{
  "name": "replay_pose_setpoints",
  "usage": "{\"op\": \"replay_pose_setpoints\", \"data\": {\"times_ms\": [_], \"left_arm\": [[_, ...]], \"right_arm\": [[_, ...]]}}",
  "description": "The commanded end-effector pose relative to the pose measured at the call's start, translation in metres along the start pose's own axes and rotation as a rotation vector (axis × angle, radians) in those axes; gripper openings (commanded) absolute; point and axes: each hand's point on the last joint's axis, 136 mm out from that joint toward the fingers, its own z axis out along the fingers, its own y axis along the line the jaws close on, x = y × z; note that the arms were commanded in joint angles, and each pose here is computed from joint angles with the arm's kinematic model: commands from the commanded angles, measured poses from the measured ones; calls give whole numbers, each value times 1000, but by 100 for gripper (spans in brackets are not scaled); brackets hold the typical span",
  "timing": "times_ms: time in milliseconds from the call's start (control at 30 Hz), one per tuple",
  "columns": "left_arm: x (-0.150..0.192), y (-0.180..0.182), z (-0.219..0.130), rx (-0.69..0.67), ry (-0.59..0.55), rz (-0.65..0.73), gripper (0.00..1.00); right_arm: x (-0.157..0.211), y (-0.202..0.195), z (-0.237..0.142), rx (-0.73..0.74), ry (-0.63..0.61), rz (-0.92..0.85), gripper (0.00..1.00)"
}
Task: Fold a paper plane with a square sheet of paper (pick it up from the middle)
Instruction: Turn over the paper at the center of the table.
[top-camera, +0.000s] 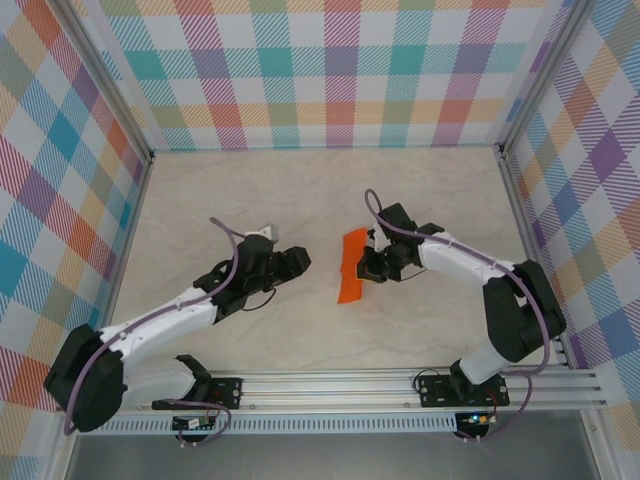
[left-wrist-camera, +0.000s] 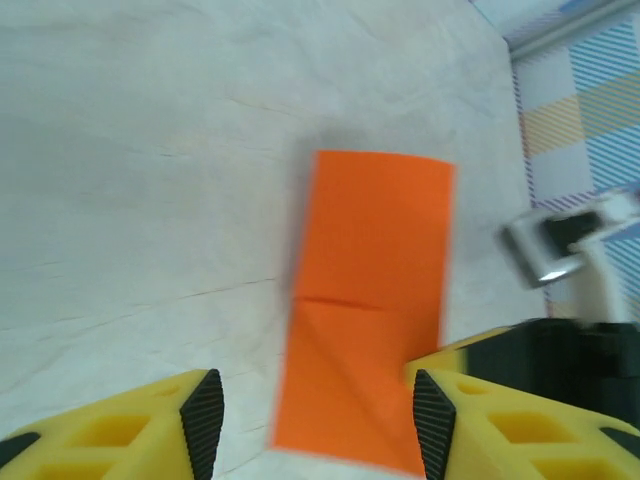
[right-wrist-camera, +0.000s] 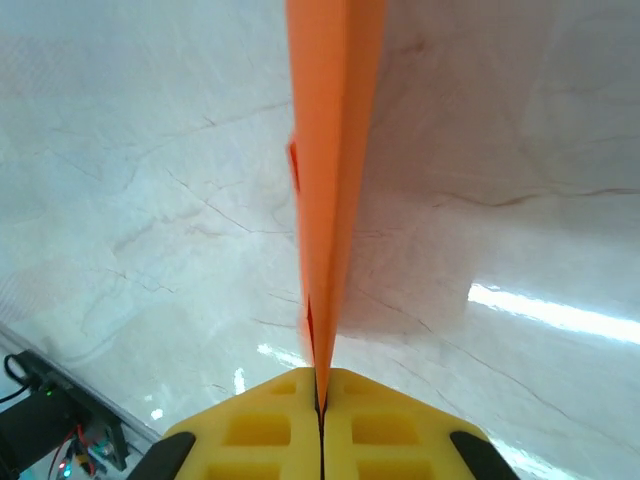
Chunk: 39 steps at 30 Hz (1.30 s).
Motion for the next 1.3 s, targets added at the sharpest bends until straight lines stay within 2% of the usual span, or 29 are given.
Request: {"op": "replay_pose_setpoints", "data": {"times_ms": [0, 133, 167, 300, 467, 600, 700, 767, 833, 1000, 1033, 1100, 1267], "left_arm": [[-1, 52, -22, -181, -82, -20, 62], [-6, 72, -47, -209, -162, -62, 72], [-6, 78, -51, -221, -176, -74, 74], [-9, 89, -63, -239, -208, -95, 76], [-11, 107, -79, -325, -243, -122, 76], [-12, 109, -87, -321, -259, -128, 76], [-12, 109, -90, -319, -263, -128, 77], [-11, 108, -90, -315, -258, -127, 77], [-11, 105, -88, -306, -244, -121, 77], [-11, 97, -83, -283, -217, -100, 78], [-10, 95, -80, -271, -207, -98, 79], [-8, 90, -72, -252, -182, -94, 79], [-2, 63, -41, -159, -78, -79, 75]], "right_arm": [[6, -37, -48, 350, -37, -65, 6], [9, -76, -118, 842, -84, -61, 7], [10, -78, -130, 910, -91, -49, 6], [12, -70, -129, 956, -92, -54, 5], [15, -61, -78, 950, 17, -34, 7], [19, -31, -17, 819, 126, -65, 9], [24, 4, 29, 721, 202, -126, 19], [28, 30, 57, 610, 242, -154, 22], [32, 57, 74, 455, 263, -164, 30], [22, 79, 49, 257, 164, -175, 50], [20, 81, 43, 200, 144, -175, 52], [17, 78, 29, 102, 104, -153, 51], [12, 57, 17, -119, 70, -62, 33]]}}
